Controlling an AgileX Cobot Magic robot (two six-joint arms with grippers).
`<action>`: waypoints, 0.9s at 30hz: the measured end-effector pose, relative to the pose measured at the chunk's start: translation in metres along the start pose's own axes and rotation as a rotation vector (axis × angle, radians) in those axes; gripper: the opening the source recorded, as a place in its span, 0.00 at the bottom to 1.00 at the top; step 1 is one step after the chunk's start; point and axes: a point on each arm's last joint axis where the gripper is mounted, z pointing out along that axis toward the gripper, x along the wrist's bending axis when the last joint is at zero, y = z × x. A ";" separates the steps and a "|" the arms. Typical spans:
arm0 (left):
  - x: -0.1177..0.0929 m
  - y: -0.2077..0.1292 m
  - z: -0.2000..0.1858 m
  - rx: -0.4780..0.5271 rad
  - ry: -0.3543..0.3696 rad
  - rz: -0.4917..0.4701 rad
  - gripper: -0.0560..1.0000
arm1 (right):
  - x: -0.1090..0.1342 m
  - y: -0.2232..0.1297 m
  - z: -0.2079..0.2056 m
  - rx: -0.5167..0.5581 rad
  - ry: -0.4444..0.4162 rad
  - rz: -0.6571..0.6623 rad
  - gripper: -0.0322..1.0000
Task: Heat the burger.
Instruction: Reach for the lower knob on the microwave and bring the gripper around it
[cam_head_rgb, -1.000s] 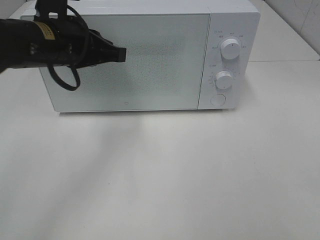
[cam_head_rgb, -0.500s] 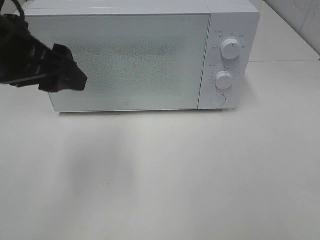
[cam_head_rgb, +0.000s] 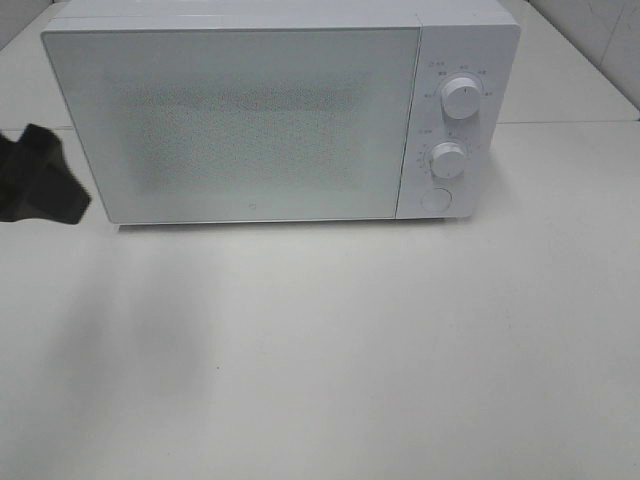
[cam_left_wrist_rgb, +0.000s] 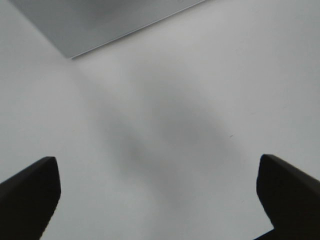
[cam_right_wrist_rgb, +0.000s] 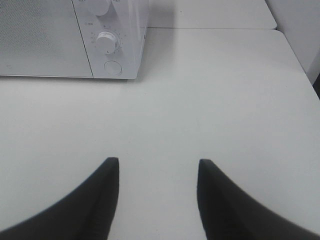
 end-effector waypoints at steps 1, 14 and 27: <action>0.009 -0.004 0.000 0.031 0.016 -0.001 0.99 | 0.000 0.000 0.000 0.000 0.000 0.000 0.49; 0.056 -0.070 -0.030 0.301 -0.020 -0.227 0.99 | 0.000 0.000 0.000 0.000 0.000 0.000 0.49; 0.010 -0.141 -0.068 0.043 0.108 -0.273 0.99 | 0.000 0.000 0.000 0.000 0.000 0.000 0.49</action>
